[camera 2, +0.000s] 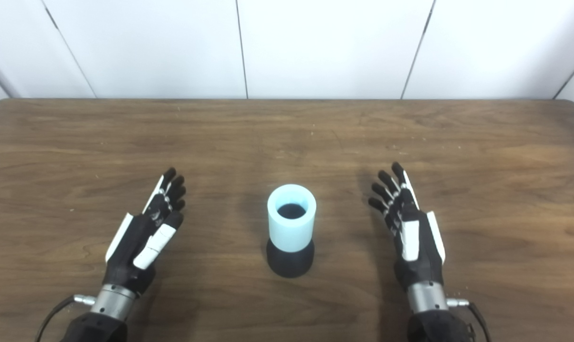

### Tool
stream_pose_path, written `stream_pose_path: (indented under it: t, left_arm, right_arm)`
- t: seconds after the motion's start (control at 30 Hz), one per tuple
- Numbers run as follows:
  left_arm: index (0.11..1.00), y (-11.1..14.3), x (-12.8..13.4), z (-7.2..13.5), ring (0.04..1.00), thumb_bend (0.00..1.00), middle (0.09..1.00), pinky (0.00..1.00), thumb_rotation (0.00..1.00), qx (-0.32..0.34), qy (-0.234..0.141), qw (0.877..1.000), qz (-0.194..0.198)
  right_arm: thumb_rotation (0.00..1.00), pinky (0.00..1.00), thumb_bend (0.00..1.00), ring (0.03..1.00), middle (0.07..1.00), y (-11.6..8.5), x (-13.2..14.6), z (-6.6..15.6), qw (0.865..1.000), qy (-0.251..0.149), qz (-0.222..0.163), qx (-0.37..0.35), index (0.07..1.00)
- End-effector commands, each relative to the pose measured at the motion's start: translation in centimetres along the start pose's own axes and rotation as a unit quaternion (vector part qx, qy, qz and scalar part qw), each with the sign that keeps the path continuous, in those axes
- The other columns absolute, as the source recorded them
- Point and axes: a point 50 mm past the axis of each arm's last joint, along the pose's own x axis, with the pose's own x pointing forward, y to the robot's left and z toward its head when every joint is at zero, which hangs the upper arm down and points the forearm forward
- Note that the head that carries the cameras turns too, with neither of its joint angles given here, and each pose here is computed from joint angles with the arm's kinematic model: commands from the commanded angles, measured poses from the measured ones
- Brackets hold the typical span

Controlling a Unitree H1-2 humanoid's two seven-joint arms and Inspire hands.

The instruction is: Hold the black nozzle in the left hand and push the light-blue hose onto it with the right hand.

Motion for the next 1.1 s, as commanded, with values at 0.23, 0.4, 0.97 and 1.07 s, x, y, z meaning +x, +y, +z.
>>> stream_pose_path:
  t: [0.23,0.4,0.97,1.07]
  left_arm:
    - [1.0,-2.0,1.8,0.6,1.0,0.71,1.0,1.0,0.9,-0.027,-0.034,0.999,-0.002]
    - [1.0,-2.3,2.4,0.2,1.0,0.69,1.0,1.0,0.94,-0.029,-0.033,0.999,0.029]
    - [1.0,-2.1,3.5,-1.7,1.0,0.68,1.0,1.0,0.97,-0.012,-0.033,0.994,0.101]
    - [1.0,-1.6,3.5,-2.2,1.0,0.68,1.0,1.0,0.99,-0.005,-0.044,0.994,0.102]
  right_arm:
    - [1.0,0.9,0.77,0.944,0.992,-0.4,0.6,0.3,0.999,-0.033,0.04,-0.014,1.0]
    - [1.0,0.93,0.77,0.966,1.0,-0.6,0.7,-0.2,0.998,-0.028,0.042,-0.046,1.0]
    - [1.0,0.9,0.72,0.92,0.977,-0.5,2.5,-2.2,0.993,-0.006,0.001,-0.114,0.985]
    - [1.0,0.89,0.72,0.923,0.975,-0.7,2.8,-2.5,0.995,-0.003,-0.001,-0.099,0.987]
